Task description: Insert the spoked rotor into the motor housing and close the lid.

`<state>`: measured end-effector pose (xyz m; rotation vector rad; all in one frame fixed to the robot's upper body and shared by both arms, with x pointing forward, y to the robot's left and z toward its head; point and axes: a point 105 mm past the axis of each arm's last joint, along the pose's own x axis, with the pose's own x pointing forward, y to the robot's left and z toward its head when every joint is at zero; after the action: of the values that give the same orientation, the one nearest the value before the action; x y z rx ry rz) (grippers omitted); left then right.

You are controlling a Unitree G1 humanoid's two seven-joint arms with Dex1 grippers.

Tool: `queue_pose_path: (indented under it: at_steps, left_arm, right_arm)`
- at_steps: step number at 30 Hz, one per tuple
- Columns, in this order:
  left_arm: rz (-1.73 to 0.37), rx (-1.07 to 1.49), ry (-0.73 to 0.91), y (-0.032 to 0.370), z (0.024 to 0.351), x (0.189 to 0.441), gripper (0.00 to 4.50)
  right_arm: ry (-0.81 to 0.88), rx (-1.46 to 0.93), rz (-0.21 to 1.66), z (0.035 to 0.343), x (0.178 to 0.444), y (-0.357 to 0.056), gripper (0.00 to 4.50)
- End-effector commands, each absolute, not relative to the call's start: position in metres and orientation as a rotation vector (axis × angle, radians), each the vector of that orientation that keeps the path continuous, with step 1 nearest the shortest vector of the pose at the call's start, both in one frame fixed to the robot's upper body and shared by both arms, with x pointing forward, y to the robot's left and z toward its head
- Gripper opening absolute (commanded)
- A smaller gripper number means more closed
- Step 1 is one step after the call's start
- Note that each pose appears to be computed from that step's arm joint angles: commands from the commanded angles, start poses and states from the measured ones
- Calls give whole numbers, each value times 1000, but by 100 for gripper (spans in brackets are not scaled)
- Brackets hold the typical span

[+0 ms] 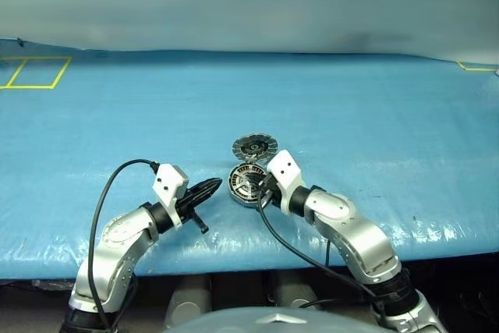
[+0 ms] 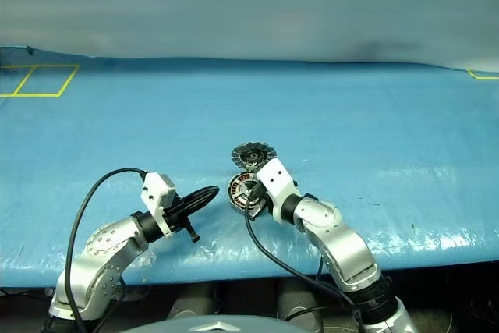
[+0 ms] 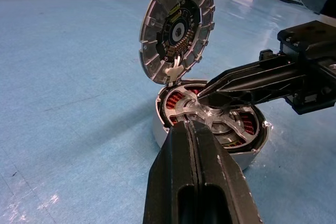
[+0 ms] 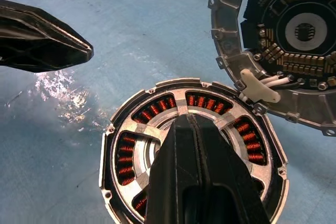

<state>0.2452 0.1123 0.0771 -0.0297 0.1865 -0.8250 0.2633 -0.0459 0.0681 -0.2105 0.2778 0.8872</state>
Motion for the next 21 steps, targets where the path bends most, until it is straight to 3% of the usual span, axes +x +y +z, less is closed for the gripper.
queue_pose_path:
  at_steps: [1, 9, 16, 21]
  left_arm:
    - [-854, -40, 164, 108, 83, 244, 0]
    - [-855, -39, 168, 109, 82, 244, 0]
    - [-856, -40, 173, 109, 82, 243, 0]
    - [-861, -43, 175, 107, 81, 243, 0]
  right_arm:
    - [286, -204, 936, 57, 254, -41, 1]
    - [393, -42, 790, 49, 268, -50, 1]
    - [364, 84, 815, 71, 267, -45, 1]
    - [443, 76, 766, 66, 271, -50, 1]
